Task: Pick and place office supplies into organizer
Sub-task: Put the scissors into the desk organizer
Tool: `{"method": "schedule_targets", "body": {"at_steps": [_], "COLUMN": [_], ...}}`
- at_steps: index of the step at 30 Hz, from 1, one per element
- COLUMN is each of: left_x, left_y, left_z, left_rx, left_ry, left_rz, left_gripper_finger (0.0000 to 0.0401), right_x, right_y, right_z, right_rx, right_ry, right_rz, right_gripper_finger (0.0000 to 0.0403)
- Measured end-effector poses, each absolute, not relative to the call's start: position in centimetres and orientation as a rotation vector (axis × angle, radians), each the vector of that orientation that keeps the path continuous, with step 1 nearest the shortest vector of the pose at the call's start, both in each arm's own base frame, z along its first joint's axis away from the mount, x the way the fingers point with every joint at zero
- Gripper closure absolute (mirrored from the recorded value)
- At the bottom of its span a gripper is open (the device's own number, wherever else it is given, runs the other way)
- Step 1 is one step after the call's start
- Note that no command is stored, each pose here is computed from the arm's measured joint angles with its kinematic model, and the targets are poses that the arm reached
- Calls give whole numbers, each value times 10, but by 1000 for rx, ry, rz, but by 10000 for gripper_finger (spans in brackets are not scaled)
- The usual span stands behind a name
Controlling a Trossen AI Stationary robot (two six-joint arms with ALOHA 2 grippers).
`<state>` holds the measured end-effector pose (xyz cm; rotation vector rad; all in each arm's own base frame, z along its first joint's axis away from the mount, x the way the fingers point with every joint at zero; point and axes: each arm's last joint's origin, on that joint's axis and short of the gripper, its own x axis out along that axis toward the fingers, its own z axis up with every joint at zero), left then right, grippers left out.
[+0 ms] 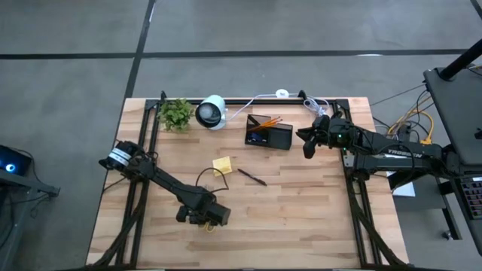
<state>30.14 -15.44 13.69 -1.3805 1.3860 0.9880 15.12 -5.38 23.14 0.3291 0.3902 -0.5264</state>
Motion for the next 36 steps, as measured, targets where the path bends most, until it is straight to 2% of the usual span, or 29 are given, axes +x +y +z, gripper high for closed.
{"method": "schedule_targets", "body": {"at_steps": [6, 15, 36], "left_x": [301, 301, 295], "left_y": [-154, -155, -151], "left_z": [136, 137, 168], "left_rx": [-1378, -1338, -1285], "left_ry": [1385, 1429, 1404], "left_rz": [990, 927, 745], "left_gripper_finger": [246, 347, 347], "right_x": [151, 151, 151], "right_y": [-54, -54, -54], "right_z": [231, 231, 232], "right_rx": [329, 329, 329], "right_ry": [390, 390, 389], "right_rz": [-527, -527, -527], "right_gripper_finger": [346, 346, 346]}}
